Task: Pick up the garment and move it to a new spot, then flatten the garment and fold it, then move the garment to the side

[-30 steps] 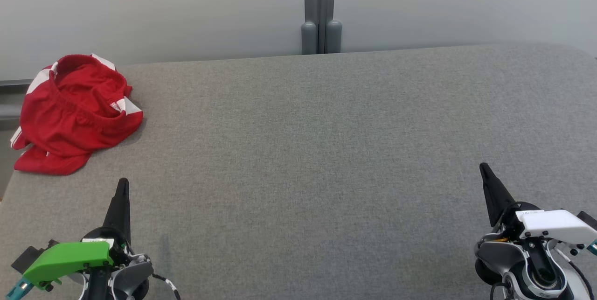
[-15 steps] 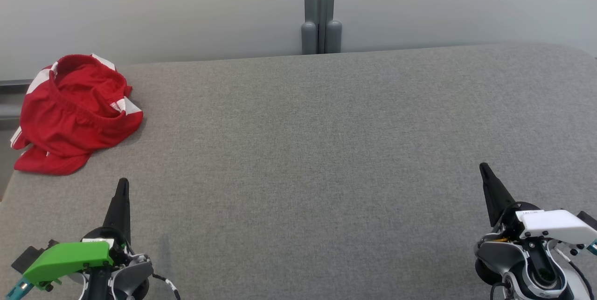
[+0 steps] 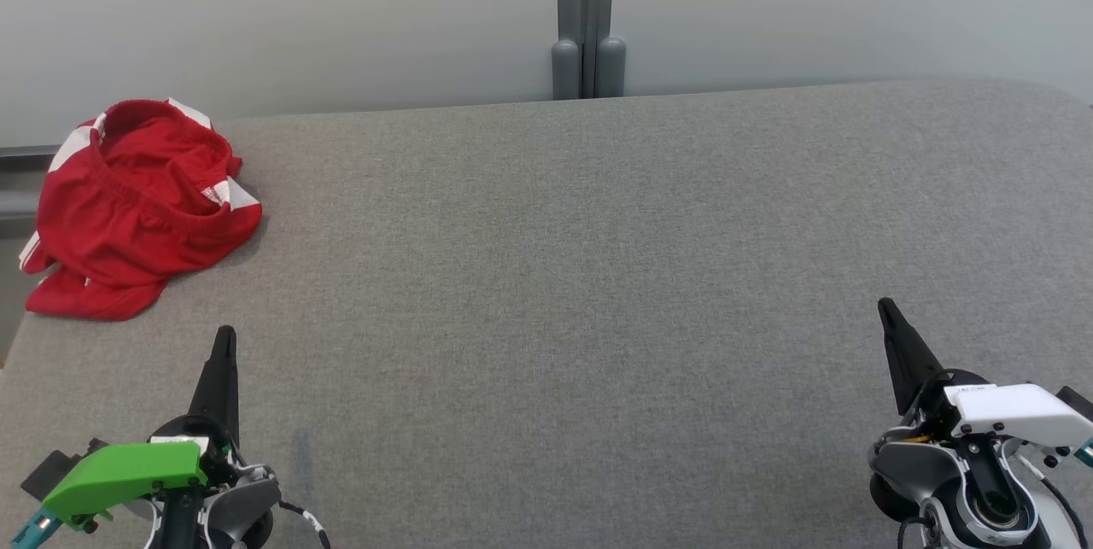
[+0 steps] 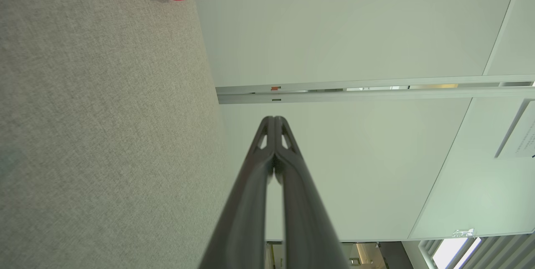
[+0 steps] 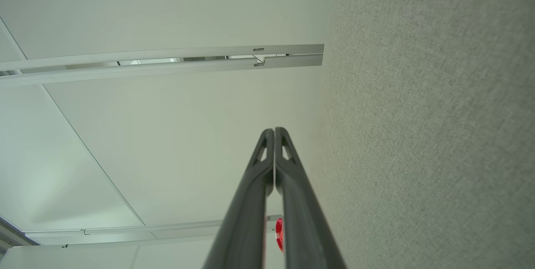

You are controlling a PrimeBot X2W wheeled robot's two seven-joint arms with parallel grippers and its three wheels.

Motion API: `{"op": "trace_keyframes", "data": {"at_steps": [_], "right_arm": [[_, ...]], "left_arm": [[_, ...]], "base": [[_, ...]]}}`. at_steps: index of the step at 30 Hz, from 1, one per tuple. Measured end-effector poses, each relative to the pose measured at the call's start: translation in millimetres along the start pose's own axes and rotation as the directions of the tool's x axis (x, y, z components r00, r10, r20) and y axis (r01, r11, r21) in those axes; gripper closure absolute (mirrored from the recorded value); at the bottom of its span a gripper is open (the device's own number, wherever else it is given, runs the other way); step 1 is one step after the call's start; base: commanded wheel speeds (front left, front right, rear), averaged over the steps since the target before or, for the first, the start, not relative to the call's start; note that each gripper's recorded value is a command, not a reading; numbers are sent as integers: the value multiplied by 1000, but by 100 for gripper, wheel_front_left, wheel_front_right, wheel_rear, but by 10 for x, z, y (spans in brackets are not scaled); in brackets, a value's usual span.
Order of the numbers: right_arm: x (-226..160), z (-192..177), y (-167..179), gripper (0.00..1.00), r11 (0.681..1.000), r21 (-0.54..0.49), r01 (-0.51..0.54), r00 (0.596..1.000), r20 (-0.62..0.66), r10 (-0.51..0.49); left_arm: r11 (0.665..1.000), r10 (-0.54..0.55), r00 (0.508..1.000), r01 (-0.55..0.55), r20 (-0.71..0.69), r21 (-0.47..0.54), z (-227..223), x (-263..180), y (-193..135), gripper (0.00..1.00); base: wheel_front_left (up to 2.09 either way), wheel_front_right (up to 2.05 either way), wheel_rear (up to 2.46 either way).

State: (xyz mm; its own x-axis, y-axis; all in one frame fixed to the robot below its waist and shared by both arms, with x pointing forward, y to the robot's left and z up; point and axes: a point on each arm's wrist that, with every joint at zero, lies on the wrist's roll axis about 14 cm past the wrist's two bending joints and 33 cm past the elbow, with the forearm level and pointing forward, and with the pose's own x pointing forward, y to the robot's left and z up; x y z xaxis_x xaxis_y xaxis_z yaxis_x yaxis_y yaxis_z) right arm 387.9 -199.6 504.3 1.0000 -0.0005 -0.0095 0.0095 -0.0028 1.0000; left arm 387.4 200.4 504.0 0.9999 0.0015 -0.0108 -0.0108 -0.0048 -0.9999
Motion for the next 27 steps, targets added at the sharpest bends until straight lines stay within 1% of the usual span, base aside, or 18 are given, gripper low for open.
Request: {"op": "trace_keyframes", "data": {"at_steps": [13, 14, 19, 27], "right_arm": [[0, 0, 0, 100, 1000, 0, 0, 1000, 0, 0], [-7, -3, -25, 0, 1000, 1, 7, 1000, 0, -7], [-124, -21, -279, 0, 997, 13, 82, 997, 4, -82], [-127, -12, -283, 0, 996, -11, 85, 996, 28, -84]], "left_arm": [[1000, 0, 1000, 0, 0, 0, 0, 0, 0, 100], [1000, 7, 1000, -7, 1, -1, 0, -7, 24, 0], [996, 85, 996, -85, -1, -12, -31, -119, 281, 0], [997, 76, 997, -76, 9, 10, -76, -114, 252, 0]], "base": [[0, 0, 0], [0, 0, 0], [0, 0, 0], [0, 0, 0]]}}
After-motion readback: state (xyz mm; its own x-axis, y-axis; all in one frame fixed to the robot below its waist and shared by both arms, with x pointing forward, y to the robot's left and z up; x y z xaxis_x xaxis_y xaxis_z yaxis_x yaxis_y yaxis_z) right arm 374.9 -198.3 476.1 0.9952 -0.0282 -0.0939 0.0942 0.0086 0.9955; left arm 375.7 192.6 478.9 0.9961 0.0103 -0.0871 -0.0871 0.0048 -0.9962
